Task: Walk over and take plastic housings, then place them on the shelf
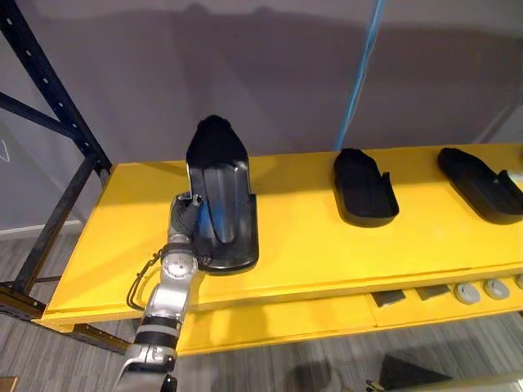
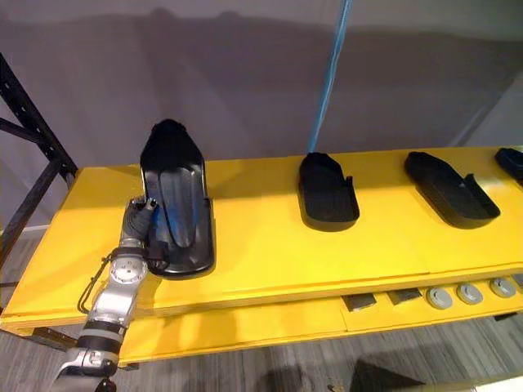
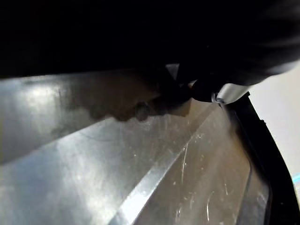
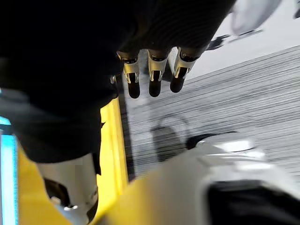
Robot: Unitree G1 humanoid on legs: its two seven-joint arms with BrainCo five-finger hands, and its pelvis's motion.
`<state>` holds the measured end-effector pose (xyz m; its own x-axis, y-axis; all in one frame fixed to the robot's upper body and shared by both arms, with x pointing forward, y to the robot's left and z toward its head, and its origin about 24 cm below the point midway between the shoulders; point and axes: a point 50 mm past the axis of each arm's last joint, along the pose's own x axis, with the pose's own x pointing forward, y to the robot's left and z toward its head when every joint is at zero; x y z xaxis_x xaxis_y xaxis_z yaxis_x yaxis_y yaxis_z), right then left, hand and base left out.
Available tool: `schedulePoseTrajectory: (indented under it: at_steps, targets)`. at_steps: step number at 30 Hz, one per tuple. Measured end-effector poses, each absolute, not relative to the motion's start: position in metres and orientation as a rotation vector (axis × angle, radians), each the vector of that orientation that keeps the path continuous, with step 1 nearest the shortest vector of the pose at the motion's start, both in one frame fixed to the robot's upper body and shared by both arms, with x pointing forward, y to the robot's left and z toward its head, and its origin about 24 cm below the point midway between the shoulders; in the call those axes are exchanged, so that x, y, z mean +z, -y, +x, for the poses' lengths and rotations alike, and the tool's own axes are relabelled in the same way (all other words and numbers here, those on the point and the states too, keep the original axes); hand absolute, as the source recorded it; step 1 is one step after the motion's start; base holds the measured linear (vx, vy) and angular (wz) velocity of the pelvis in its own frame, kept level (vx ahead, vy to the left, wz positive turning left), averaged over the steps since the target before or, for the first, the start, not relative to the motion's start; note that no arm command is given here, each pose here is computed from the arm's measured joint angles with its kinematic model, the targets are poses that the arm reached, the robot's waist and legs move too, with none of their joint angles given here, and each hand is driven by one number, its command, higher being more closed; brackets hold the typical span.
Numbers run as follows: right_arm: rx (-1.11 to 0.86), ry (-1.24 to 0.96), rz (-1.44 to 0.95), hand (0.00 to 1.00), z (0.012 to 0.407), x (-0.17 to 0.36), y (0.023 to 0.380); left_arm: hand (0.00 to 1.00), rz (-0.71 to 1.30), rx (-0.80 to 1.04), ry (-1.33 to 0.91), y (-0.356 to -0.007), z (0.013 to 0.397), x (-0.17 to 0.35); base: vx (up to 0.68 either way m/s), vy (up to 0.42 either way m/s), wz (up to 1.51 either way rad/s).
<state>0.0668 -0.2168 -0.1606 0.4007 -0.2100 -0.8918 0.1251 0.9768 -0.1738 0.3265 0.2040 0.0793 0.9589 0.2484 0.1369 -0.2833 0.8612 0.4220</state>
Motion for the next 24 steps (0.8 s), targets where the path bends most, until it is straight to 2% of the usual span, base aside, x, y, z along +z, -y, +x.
schedulePoseTrajectory:
  at_steps: [9, 15, 19, 20, 24]
  targets:
    - [-0.211, -1.103, -0.085, 0.0, 0.074, -0.157, 0.216, 1.0, 0.483, 0.341, -0.007, -0.224, 0.341, 0.078, -0.09, 0.021, -0.02]
    - [-0.209, -1.092, -0.08, 0.0, 0.078, -0.157, 0.214, 1.0, 0.478, 0.435, 0.023, -0.25, 0.356, 0.107, 0.1, 0.0, -0.06]
    - [-0.206, -1.074, -0.081, 0.0, 0.083, -0.156, 0.213, 1.0, 0.492, 0.453, 0.051, -0.256, 0.364, 0.124, 0.08, -0.008, -0.01]
    - [-0.205, -1.065, -0.081, 0.0, 0.085, -0.155, 0.213, 0.0, 0.489, 0.453, 0.06, -0.254, 0.366, 0.128, 0.0, 0.0, 0.0]
    - [-0.204, -1.045, -0.08, 0.0, 0.088, -0.154, 0.212, 0.0, 0.516, 0.431, 0.062, -0.25, 0.37, 0.13, 0.0, -0.004, -0.03]
